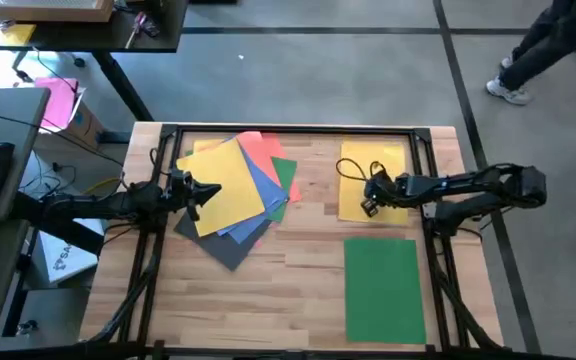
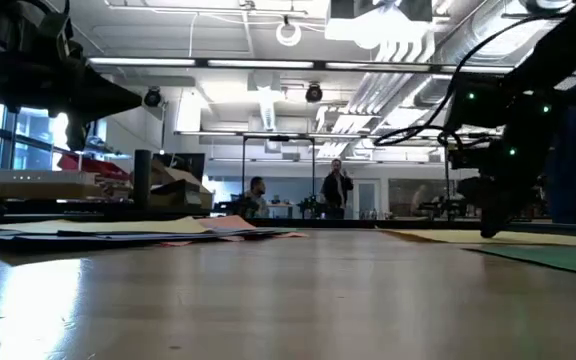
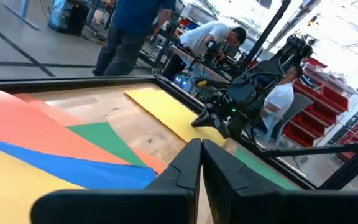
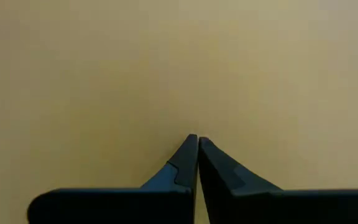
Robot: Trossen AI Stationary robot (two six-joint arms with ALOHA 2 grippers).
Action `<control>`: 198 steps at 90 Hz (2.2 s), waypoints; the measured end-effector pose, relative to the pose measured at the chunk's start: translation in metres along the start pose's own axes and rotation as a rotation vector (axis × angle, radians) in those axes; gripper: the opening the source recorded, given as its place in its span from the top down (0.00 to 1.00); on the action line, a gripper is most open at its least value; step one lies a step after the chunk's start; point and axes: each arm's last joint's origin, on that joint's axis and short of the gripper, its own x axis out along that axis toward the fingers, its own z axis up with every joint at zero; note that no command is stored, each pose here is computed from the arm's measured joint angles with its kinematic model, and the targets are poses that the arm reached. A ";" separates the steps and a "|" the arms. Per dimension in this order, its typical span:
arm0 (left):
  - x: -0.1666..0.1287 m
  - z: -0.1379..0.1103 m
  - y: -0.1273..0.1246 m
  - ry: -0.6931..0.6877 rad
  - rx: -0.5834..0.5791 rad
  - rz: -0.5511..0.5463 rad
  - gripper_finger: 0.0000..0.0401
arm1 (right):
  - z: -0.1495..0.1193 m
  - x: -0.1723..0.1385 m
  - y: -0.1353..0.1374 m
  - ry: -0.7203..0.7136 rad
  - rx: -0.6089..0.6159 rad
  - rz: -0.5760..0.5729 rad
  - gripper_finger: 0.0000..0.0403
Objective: Organize paper
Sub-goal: Adjust the top right yellow paper, then adjust the bottom center green paper
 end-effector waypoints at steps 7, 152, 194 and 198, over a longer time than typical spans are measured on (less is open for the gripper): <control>0.000 0.000 0.000 0.000 0.000 0.000 1.00 | 0.000 -0.005 0.000 0.030 -0.032 -0.034 1.00; 0.000 0.001 0.001 -0.017 0.012 0.025 1.00 | -0.144 -0.091 0.078 -0.011 -0.107 0.449 1.00; 0.000 0.001 0.001 -0.022 0.007 0.032 1.00 | -0.151 -0.075 0.067 -0.011 -0.190 0.266 1.00; 0.000 0.001 0.001 -0.022 0.006 0.032 1.00 | -0.151 -0.075 0.067 -0.009 -0.212 0.262 1.00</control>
